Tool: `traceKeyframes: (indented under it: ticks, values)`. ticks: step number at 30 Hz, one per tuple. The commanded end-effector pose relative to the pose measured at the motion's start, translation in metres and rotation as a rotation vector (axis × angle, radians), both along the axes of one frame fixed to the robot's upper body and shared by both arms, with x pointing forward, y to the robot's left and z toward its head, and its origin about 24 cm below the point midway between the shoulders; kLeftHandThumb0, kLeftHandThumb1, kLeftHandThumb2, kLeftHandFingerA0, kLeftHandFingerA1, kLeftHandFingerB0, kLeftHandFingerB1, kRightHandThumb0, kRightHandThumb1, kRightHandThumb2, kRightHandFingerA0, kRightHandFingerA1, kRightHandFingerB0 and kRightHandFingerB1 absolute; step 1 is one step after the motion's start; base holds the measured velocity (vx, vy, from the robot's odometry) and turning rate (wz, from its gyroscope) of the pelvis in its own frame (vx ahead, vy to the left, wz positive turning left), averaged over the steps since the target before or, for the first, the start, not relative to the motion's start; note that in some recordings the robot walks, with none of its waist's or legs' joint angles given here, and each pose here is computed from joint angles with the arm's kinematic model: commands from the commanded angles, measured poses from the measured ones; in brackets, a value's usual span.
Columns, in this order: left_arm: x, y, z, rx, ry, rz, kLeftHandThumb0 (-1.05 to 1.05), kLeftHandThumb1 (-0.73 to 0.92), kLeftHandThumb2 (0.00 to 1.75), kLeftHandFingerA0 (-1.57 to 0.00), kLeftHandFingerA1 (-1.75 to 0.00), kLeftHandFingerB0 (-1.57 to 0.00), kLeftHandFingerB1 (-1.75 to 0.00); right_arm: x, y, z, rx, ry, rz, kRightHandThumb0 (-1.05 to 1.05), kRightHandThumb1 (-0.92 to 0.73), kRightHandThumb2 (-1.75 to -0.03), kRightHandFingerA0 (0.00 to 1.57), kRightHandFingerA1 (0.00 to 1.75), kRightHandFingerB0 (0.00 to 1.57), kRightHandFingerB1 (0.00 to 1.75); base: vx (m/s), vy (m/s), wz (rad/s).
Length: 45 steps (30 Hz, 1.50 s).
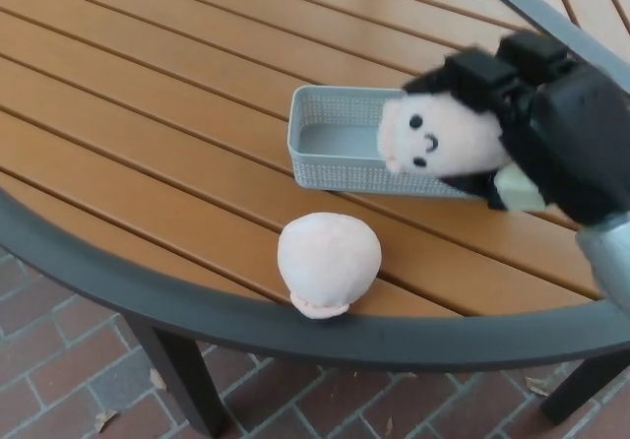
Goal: The robot walks towards a desk kept outside and uses its right hand to pick up two emotional support dumplings one after the other and puts it in a container kept in front of it on the desk
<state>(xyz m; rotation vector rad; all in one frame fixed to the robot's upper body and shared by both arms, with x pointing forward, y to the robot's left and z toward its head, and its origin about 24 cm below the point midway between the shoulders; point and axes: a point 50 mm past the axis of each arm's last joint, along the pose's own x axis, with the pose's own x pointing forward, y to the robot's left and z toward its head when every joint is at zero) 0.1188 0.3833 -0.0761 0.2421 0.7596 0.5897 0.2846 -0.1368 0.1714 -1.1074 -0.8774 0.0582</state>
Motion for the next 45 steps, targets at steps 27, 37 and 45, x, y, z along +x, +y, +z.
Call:
traceKeyframes:
  ticks: [27,37,45]
  values:
    - [-0.002,0.004,0.004,0.032,-0.034,0.000,-0.19,-0.15,0.84,-1.31,-1.21,-1.32,-1.19,0.112,-0.020,-0.011,-0.442,0.479,-0.263,-0.23,-0.57,-0.64,0.92,1.39,0.98,0.68,0.00,0.000,0.00]
    - [-0.005,0.005,0.005,0.039,-0.043,-0.005,-0.20,-0.16,0.83,-1.32,-1.22,-1.33,-1.20,0.109,-0.020,-0.040,-0.506,0.603,-0.235,-0.24,-0.60,-0.67,0.86,1.40,0.92,0.76,0.00,0.000,0.00]
    - [-0.007,0.005,0.004,0.033,-0.037,0.000,-0.20,-0.17,0.81,-1.32,-1.22,-1.34,-1.20,0.112,-0.029,-0.048,-0.491,0.615,-0.309,-0.28,-0.63,-0.61,0.79,1.44,0.87,0.67,0.00,0.000,0.00]
